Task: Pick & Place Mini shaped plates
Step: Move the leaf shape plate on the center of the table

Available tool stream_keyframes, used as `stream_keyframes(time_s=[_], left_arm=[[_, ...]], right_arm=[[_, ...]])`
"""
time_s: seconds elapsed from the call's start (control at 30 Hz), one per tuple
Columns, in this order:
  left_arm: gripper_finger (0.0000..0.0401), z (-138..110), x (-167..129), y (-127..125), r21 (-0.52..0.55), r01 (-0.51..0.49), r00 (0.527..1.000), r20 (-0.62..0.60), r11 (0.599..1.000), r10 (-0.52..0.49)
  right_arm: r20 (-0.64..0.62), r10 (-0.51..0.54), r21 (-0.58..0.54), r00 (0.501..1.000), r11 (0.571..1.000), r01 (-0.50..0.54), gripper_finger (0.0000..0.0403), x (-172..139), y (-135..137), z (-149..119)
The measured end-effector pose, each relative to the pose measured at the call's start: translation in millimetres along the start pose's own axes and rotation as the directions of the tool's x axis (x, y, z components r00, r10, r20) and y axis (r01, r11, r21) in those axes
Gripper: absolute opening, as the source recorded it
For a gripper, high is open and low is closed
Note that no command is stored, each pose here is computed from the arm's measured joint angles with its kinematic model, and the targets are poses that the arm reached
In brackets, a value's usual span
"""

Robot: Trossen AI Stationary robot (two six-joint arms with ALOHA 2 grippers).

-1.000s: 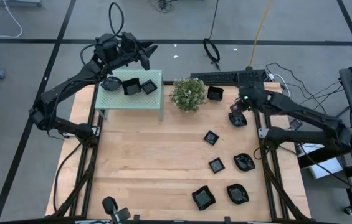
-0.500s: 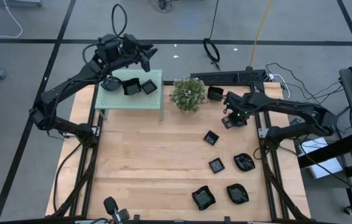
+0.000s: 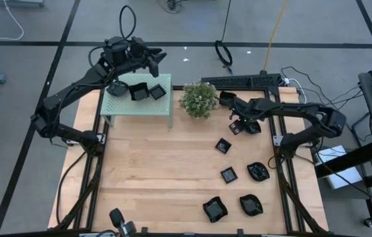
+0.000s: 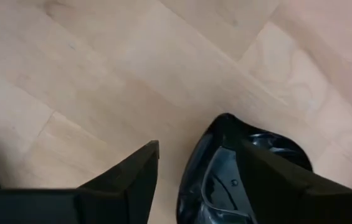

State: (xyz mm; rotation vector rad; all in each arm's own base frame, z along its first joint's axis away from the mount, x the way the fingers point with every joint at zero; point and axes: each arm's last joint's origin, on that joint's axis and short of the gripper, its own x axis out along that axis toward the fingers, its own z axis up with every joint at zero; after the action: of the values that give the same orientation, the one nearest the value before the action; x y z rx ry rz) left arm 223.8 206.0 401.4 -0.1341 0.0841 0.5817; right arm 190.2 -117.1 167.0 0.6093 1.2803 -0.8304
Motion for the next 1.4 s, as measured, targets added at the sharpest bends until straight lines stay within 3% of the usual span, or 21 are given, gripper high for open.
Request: stream_keyframes(time_s=[0.4,0.53,0.77,0.97,1.23,1.4], left_arm=[[0.0147,0,0,0,-0.001,0.000,1.000,-0.001,1.000,0.000],[0.0147,0,0,0,-0.001,0.000,1.000,-0.001,1.000,0.000],[0.0147,0,0,0,-0.001,0.000,1.000,-0.001,1.000,0.000],[0.0147,0,0,0,-0.001,0.000,1.000,-0.002,1.000,0.000],[0.0147,-5,0,0,0.010,-0.004,0.998,-0.055,1.000,0.004],[0.0147,-6,0,0,0.010,-0.004,0.998,-0.060,1.000,0.005]], right_arm=[[-0.109,-0.052,-0.017,0.993,0.999,0.051,0.0177,22,3,-1],[-0.119,-0.057,-0.019,0.991,0.998,0.055,0.0134,24,3,-1],[-0.124,-0.061,0.007,0.990,0.998,0.062,0.0013,23,2,-2],[-0.123,-0.060,0.013,0.991,0.998,0.062,0.0003,12,-1,-6],[0.060,-0.074,0.077,0.995,0.995,0.069,0.0000,-27,-12,-13],[0.230,-0.059,-0.001,0.971,0.998,0.061,0.0000,-54,-17,-14]])
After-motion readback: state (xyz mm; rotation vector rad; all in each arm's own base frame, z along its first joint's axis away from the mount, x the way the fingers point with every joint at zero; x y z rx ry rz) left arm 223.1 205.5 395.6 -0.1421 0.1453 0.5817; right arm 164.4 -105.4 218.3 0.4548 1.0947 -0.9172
